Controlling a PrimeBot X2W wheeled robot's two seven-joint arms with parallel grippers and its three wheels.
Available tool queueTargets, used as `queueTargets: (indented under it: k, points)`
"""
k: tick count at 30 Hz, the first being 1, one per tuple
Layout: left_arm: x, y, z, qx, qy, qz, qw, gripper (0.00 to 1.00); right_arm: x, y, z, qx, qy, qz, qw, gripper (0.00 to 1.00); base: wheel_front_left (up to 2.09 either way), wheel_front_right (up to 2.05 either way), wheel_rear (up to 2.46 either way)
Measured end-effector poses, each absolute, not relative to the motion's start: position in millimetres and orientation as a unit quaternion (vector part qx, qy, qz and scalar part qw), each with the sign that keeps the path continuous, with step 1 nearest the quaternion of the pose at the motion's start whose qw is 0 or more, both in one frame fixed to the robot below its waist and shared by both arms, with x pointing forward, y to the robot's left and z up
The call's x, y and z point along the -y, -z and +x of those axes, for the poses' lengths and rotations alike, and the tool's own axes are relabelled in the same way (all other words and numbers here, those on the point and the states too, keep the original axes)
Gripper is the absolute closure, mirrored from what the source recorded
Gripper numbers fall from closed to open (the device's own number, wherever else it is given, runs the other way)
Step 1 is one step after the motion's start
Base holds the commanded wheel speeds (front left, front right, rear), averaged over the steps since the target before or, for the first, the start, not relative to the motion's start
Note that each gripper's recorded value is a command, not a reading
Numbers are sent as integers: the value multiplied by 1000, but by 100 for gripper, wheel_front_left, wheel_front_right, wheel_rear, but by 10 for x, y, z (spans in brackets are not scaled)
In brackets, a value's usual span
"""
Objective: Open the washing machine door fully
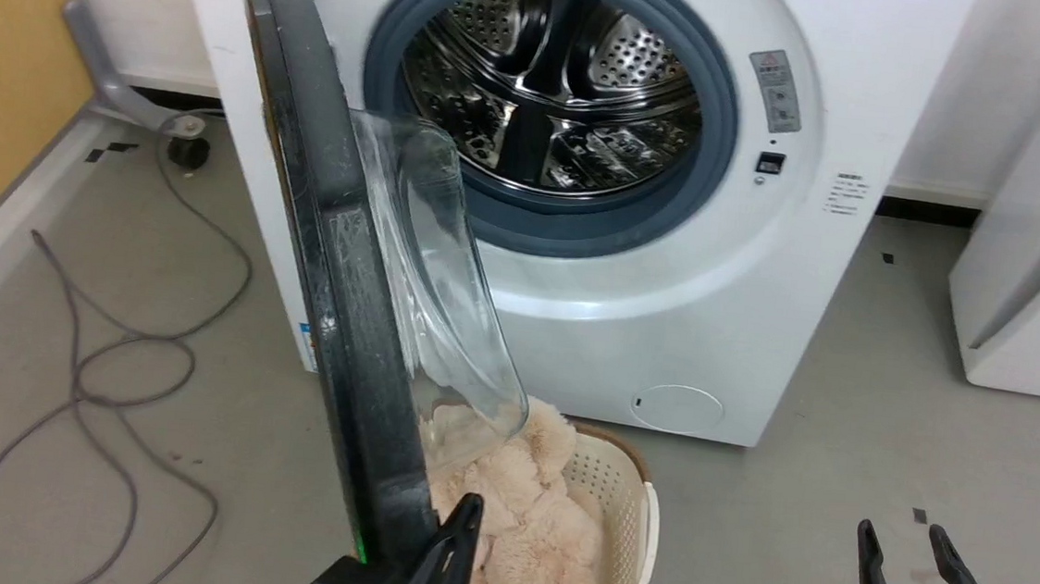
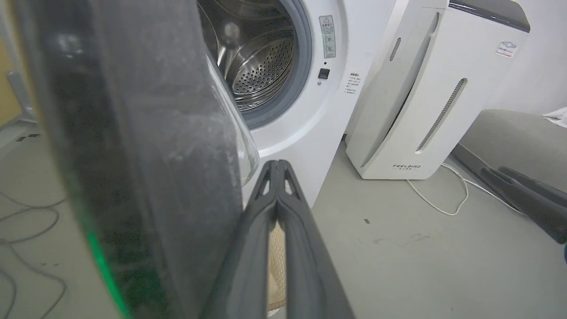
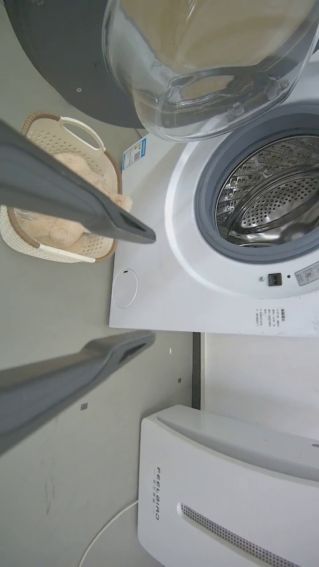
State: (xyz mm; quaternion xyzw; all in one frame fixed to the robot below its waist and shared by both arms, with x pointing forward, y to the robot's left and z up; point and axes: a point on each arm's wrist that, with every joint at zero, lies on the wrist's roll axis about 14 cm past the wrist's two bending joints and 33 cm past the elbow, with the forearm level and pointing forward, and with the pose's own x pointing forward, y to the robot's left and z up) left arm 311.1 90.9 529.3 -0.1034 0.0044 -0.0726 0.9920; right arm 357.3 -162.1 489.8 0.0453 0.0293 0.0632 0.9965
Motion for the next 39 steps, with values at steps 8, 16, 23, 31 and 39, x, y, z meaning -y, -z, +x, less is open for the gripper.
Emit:
queueTargets:
  k: [8, 16, 23, 31, 39]
  points:
    - [-1250, -5374, 2964, 6, 13, -102, 995, 100, 1442, -4901, 3664, -30, -91, 44, 994, 0, 0, 0, 0]
    - [-1712, -5428, 2848, 22, -69, -91, 993, 100, 1268, -4913, 3736, -30, -116, 42, 992, 0, 0, 0, 0]
    - [-2276, -5431, 2783, 37, -145, -63, 987, 100, 1209, -4905, 3756, -33, -125, 42, 991, 0, 0, 0, 0]
    - [-2960, -5406, 2793, 49, -217, -36, 974, 100, 1219, -4873, 3756, -37, -123, 42, 991, 0, 0, 0, 0]
    - [-3547, -5358, 2842, 50, -273, -26, 960, 100, 1280, -4848, 3745, -42, -114, 42, 992, 0, 0, 0, 0]
